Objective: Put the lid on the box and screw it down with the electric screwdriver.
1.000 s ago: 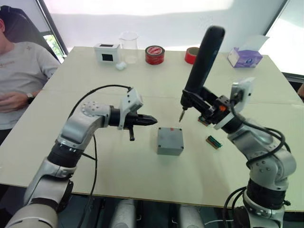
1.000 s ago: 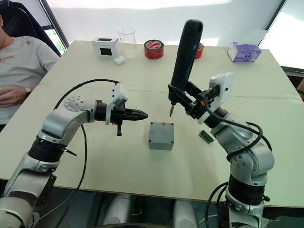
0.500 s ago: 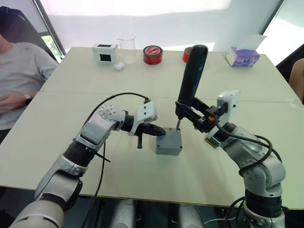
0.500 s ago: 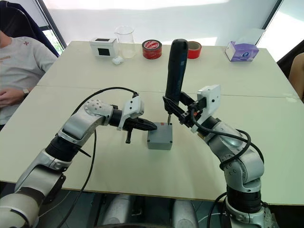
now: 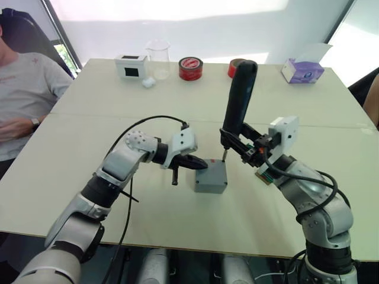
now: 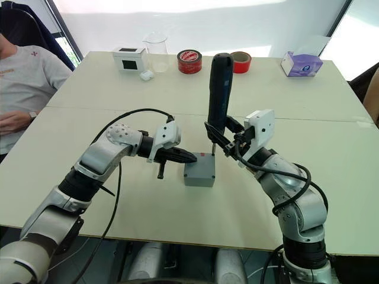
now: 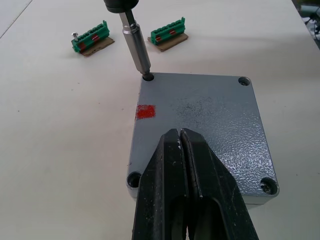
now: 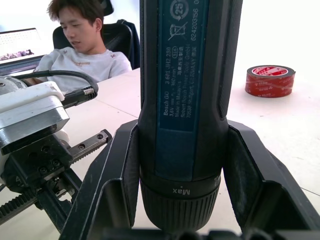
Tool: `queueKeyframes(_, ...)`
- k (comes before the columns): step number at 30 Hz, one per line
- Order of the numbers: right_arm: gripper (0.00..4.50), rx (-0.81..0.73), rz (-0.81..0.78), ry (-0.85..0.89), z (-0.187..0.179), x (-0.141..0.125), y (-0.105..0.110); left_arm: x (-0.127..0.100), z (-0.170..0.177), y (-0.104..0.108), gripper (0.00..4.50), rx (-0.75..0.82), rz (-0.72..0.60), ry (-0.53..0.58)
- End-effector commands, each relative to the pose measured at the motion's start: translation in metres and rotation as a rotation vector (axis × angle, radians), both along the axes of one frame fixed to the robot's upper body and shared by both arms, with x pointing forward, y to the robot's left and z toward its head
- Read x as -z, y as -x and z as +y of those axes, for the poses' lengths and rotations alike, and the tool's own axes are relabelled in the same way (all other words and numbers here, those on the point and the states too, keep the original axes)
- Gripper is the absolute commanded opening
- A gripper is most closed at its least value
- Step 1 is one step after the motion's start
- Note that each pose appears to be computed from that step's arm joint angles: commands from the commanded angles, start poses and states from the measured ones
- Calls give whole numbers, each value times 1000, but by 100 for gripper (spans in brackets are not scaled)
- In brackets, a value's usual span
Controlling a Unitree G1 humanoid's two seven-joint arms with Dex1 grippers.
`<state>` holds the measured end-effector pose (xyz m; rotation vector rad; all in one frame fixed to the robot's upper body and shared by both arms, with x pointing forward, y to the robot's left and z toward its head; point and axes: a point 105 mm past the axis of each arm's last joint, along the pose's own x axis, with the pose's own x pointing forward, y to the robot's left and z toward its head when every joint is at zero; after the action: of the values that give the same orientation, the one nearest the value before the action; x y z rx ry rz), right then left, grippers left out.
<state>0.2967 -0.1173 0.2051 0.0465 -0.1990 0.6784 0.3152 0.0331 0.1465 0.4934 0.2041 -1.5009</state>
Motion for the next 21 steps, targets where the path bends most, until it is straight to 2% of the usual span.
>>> queueKeyframes(1,176,-3,-28,7,-2,-2,4,4,0,3,0,8,2,-20)
queueKeyframes(4,176,-14,60,18,0,22,7,10,1,5,0,14,8,-37)
queueKeyframes(13,176,34,174,64,-1,64,3,18,1,6,0,12,23,-43)
queueKeyframes(21,176,27,198,49,2,74,3,21,0,10,0,14,42,-40)
